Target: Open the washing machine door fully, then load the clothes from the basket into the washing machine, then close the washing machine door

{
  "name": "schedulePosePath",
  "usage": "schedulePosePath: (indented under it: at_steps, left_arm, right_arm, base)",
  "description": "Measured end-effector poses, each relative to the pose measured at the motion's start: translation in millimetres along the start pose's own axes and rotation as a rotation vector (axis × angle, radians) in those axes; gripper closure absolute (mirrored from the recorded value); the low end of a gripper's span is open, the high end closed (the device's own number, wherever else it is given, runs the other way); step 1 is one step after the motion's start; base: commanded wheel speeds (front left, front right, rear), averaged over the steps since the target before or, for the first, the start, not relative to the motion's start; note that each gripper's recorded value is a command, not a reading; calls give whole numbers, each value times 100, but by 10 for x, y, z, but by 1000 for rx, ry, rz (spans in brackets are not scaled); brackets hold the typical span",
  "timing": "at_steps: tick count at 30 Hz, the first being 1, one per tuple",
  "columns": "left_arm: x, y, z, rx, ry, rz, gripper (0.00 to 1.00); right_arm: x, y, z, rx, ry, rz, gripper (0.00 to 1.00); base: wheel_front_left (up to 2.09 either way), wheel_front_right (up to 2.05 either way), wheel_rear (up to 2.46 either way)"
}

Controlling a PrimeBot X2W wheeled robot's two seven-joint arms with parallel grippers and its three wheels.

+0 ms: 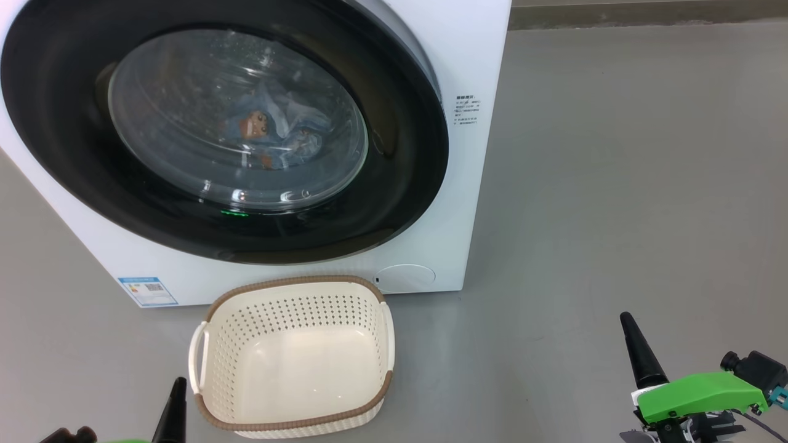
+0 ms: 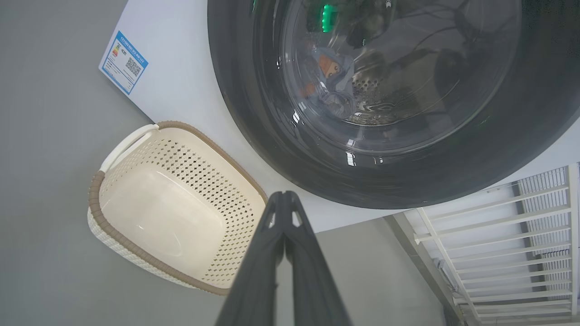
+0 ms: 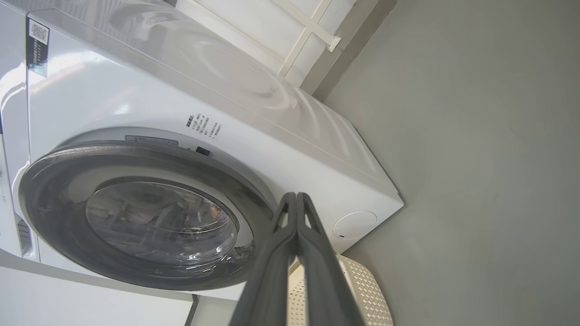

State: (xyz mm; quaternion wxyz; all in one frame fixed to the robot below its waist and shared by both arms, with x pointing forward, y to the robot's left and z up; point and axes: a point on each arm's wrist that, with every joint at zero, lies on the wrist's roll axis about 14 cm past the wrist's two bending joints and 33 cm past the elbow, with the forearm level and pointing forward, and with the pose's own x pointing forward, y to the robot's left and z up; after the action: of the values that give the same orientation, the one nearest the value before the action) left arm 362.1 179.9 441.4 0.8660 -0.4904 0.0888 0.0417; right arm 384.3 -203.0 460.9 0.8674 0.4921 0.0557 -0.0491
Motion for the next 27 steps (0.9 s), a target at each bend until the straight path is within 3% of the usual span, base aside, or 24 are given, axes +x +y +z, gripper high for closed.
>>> schedulePosePath:
  at_steps: [27]
  left_arm:
    - [30, -114, 118, -263, -11, -34, 100]
  right_arm:
    - [3, 135, 99, 255, -14, 39, 100]
  base:
    - [0, 0, 0]
